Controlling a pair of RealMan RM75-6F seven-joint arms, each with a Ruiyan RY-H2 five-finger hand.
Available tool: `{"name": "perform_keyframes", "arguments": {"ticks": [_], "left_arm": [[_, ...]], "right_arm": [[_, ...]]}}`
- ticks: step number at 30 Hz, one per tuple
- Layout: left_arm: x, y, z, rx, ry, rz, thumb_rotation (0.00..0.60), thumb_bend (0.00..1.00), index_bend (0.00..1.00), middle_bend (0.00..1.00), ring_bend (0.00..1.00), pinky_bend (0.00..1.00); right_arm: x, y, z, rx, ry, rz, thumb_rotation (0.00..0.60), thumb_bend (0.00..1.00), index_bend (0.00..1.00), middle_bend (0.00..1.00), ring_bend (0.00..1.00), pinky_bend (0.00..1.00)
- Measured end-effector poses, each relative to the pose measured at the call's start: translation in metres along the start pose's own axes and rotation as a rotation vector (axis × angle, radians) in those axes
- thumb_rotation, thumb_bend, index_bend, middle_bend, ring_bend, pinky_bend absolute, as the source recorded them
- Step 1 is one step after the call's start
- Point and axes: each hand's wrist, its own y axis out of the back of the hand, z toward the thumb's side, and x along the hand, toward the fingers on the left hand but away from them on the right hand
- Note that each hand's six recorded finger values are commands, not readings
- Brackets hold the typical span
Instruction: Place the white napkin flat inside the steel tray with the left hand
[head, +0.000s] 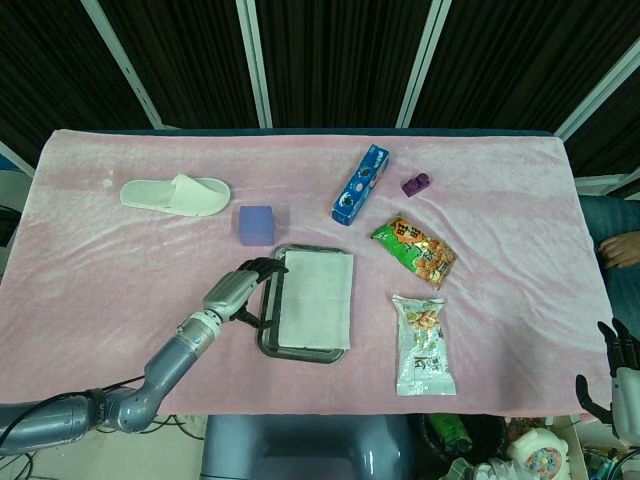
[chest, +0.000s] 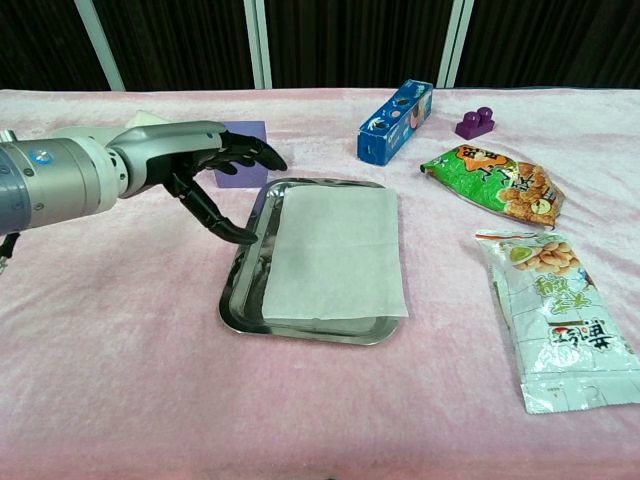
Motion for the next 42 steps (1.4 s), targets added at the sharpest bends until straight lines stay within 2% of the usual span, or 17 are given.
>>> {"name": "perform_keyframes", "arguments": {"ticks": [6,9,15,25,33,42], "left_arm": [[0.024,0.0,0.008,0.188,-0.129,0.078,0.6,0.19,0.21,0.14,0.0,0.13],[0.037,-0.004,0.009,0.264,-0.178,0.102,0.6,0.2,0.21,0.17,0.03,0.18],[0.06,-0.021,0.022,0.346,-0.241,0.096,0.6,0.2,0.21,0.18,0.06,0.21],[0.076,-0.04,0.034,0.313,-0.238,0.04,0.6,0.2,0.22,0.19,0.06,0.21],[0.079,-0.052,0.032,0.334,-0.227,-0.004,0.6,0.2,0.21,0.2,0.08,0.21],[0.08,-0.053,0.029,0.345,-0.212,0.012,0.6,0.2,0.24,0.25,0.09,0.21]], "right_arm": [[0.0,0.0,0.0,0.0,-0.002,0.002,0.6,0.39,0.0,0.0,0.08,0.15],[0.0,0.0,-0.001,-0.003,-0.005,0.003,0.6,0.39,0.0,0.0,0.08,0.15],[0.0,0.0,-0.001,-0.006,-0.006,0.007,0.6,0.39,0.0,0.0,0.08,0.15],[0.0,0.0,-0.001,-0.011,-0.011,0.007,0.6,0.39,0.0,0.0,0.08,0.15],[0.0,0.001,-0.001,-0.013,-0.009,0.006,0.6,0.39,0.0,0.0,0.08,0.15],[0.0,0.001,0.0,-0.015,-0.003,0.008,0.6,0.39,0.0,0.0,0.09,0.15]]}}
